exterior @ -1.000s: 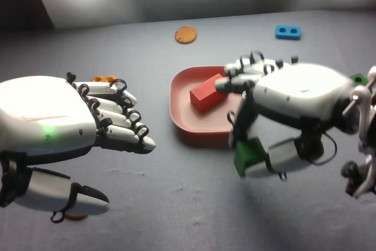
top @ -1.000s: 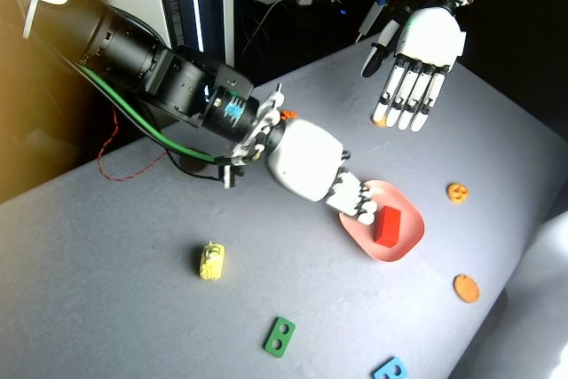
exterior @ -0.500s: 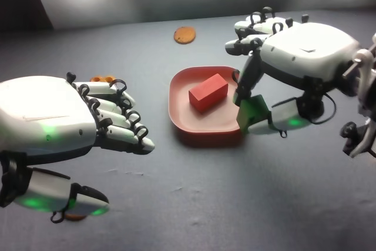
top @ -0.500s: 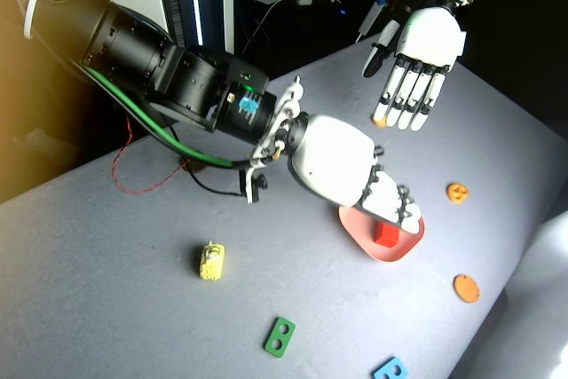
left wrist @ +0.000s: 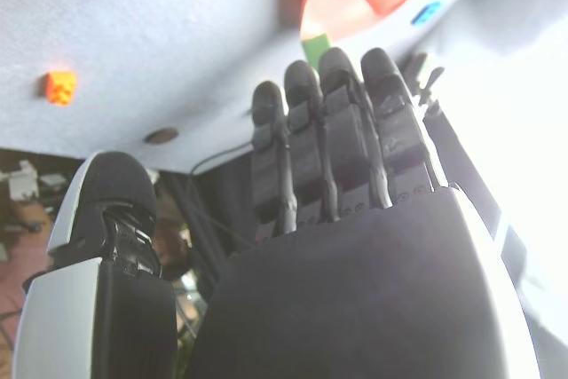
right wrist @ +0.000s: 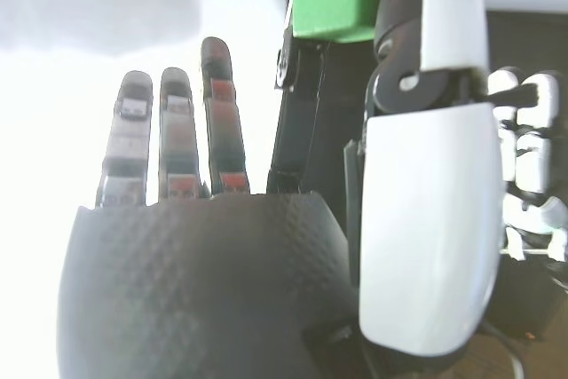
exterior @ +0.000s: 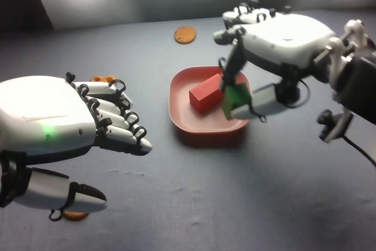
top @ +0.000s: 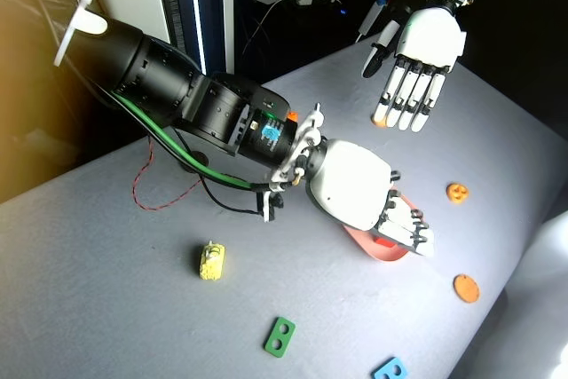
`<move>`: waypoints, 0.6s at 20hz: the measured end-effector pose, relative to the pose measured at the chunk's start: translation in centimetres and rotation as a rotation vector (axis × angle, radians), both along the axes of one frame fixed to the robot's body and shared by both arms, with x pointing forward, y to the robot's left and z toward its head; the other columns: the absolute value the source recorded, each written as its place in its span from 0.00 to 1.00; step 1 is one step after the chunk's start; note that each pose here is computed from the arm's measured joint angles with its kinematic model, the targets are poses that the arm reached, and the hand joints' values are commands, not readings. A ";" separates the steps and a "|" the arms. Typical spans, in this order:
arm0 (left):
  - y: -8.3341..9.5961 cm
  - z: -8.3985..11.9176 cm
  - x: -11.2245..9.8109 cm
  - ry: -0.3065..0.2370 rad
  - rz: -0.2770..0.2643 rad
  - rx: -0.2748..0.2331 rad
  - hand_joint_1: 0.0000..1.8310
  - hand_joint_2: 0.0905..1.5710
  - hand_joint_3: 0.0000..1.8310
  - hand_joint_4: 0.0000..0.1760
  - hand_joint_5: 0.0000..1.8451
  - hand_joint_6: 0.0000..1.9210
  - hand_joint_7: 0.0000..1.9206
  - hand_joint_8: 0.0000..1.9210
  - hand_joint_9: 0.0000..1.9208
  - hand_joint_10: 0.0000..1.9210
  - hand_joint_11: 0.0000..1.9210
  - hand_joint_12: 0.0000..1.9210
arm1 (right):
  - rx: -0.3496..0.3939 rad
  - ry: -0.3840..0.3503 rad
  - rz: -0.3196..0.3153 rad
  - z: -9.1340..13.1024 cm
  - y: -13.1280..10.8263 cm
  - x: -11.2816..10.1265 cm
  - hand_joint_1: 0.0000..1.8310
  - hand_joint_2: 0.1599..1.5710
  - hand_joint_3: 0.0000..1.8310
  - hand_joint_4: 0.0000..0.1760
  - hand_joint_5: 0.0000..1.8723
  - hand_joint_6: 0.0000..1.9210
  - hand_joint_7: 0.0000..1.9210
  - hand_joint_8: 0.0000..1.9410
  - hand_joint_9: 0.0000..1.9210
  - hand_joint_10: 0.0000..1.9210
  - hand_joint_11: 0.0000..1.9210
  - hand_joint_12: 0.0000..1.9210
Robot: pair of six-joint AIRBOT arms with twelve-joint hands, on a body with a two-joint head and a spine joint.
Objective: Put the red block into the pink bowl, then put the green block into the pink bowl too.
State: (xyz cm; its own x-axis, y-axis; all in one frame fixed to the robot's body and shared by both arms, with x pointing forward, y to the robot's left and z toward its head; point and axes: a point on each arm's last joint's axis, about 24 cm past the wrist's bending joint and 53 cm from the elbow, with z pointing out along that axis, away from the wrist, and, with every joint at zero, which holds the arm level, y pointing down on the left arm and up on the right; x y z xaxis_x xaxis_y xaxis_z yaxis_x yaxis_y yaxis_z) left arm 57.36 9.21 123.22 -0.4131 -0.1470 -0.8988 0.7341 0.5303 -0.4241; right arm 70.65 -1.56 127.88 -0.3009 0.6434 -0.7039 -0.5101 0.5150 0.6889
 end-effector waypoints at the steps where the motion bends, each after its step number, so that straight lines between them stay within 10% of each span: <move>1: 0.0 0.0 0.0 0.000 0.001 0.000 0.21 0.78 0.00 0.00 0.22 0.00 0.20 0.00 0.16 0.00 0.00 0.22 | 0.010 0.003 0.004 0.2 0.4 0.2 0.61 0.58 0.00 0.88 0.70 0.23 0.15 0.00 0.00 0.00 0.00 0.00; 8: 0.1 0.0 0.1 0.001 0.004 0.001 0.23 0.77 0.00 0.00 0.22 0.00 0.21 0.00 0.18 0.00 0.00 0.30 | 0.024 0.021 -0.022 0.3 0.3 2.2 0.61 0.58 0.00 1.00 0.71 0.20 0.17 0.00 0.03 0.00 0.00 0.00; 12: 0.1 0.0 0.1 0.001 0.005 0.002 0.19 0.79 0.00 0.00 0.20 0.00 0.18 0.00 0.14 0.00 0.00 0.19 | 0.012 0.038 0.008 -0.3 1.5 1.7 0.61 0.59 0.00 0.52 0.68 0.26 0.13 0.00 0.00 0.00 0.00 0.00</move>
